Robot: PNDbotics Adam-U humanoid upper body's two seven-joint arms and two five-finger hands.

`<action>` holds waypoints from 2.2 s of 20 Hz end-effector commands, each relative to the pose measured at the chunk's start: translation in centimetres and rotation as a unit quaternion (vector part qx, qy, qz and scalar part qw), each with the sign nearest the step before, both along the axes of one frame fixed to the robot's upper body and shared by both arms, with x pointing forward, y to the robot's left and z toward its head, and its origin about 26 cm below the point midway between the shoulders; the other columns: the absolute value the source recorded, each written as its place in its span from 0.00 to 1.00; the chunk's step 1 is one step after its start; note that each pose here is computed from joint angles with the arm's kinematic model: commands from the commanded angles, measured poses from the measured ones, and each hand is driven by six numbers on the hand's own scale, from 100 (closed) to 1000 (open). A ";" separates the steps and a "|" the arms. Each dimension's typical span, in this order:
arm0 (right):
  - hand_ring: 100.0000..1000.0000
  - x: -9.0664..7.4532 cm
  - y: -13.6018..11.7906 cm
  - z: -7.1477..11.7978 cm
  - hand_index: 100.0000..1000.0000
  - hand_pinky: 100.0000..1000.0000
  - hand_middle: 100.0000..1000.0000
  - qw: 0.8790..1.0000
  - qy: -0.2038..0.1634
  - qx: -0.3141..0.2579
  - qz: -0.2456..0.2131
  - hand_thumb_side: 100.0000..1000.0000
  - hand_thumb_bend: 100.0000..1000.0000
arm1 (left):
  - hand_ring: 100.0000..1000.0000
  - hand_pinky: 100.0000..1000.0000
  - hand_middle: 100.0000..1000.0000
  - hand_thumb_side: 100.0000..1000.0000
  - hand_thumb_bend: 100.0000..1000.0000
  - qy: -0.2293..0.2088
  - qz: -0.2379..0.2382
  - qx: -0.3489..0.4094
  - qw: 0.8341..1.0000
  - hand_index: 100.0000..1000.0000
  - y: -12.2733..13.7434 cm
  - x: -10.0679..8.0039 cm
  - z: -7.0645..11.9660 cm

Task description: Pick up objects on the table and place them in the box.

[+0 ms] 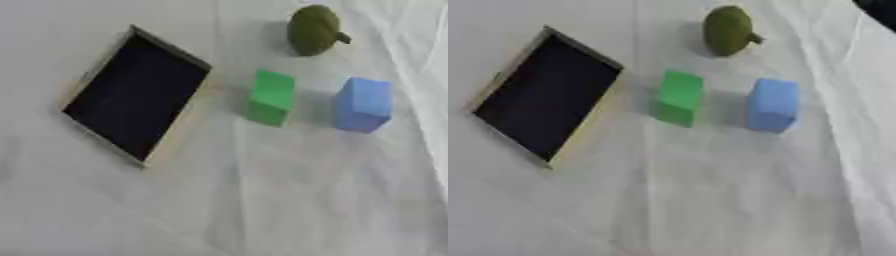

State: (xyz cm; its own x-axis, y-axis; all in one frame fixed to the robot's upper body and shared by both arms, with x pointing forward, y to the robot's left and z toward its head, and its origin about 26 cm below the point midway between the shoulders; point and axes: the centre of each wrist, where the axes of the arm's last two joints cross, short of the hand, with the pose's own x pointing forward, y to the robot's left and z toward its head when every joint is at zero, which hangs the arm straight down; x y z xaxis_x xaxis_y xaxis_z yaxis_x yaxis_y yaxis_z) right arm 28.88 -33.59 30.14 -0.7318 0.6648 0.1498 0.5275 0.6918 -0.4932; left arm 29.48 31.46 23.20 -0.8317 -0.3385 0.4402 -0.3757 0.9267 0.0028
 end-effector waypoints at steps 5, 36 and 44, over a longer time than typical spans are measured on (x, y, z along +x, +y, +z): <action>0.83 -0.5 0.0 1.0 0.74 0.86 0.66 1.000 -0.015 -0.009 0.003 0.54 0.00 | 0.75 0.73 0.75 0.75 0.25 -0.016 0.006 0.008 1.000 0.82 0.3 -0.3 0.7; 0.97 -1.9 -2.3 -3.1 0.90 0.91 0.83 0.855 0.295 -0.404 -0.136 0.72 0.29 | 0.75 0.73 0.76 0.77 0.24 0.004 0.013 0.028 1.000 0.82 0.7 -0.6 0.4; 0.98 -1.8 -2.2 -2.8 0.91 0.92 0.82 0.852 0.300 -0.399 -0.159 0.76 0.33 | 0.76 0.73 0.76 0.77 0.24 0.007 0.010 0.029 1.000 0.82 0.6 -0.5 0.4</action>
